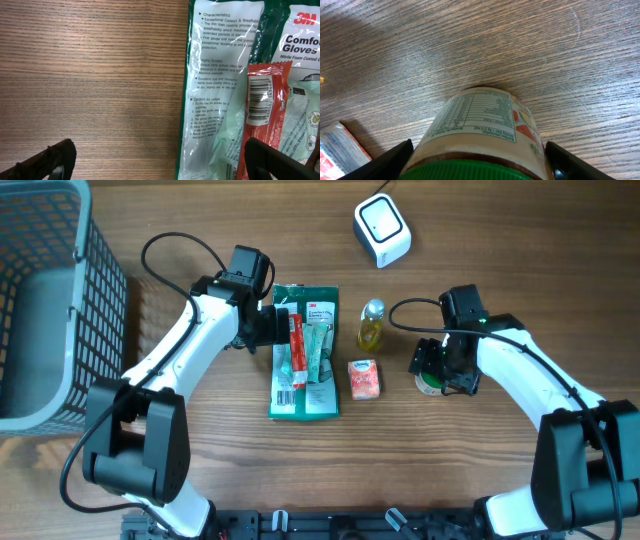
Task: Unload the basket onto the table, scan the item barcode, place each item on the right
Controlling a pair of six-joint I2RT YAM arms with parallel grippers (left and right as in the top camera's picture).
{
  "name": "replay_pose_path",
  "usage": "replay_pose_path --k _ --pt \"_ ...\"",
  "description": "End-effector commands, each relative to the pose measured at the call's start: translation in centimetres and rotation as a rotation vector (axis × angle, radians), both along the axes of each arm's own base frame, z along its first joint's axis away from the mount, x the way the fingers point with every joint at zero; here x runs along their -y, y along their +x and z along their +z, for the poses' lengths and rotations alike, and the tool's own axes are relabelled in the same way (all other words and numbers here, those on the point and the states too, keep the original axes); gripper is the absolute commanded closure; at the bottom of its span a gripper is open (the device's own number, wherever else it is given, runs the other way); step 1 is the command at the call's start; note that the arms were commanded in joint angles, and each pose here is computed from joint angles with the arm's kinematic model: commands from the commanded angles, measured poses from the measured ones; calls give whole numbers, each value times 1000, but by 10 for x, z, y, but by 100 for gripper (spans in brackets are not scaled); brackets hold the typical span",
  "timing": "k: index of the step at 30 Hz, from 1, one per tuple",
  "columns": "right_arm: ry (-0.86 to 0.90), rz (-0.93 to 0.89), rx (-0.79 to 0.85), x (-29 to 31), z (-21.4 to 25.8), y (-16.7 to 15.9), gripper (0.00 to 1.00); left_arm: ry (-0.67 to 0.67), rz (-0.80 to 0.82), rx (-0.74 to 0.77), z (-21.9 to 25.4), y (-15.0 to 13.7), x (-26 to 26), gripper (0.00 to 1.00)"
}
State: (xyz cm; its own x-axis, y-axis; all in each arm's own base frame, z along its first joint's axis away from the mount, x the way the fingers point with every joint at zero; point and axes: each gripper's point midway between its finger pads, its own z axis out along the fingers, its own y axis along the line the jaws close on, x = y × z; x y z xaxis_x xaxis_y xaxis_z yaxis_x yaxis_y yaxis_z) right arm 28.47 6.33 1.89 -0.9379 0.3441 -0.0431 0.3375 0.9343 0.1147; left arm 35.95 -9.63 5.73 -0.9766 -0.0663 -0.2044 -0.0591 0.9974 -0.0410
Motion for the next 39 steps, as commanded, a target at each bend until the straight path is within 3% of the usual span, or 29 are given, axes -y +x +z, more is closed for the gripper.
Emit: replay_pose_path --k 1,20,30,35,39 --pt "-9 -2 3 2 0 3 14 3 -1 11 4 -1 0 0" --pt "-9 16 15 2 0 6 14 3 -1 11 4 -1 0 0" --pt "-26 108 -49 5 -1 -12 27 3 0 11 4 -1 0 0" --pt "-25 149 -12 3 -1 -4 14 3 -1 11 4 -1 0 0" --pt "-23 151 7 3 -1 1 14 3 -1 11 4 -1 0 0"
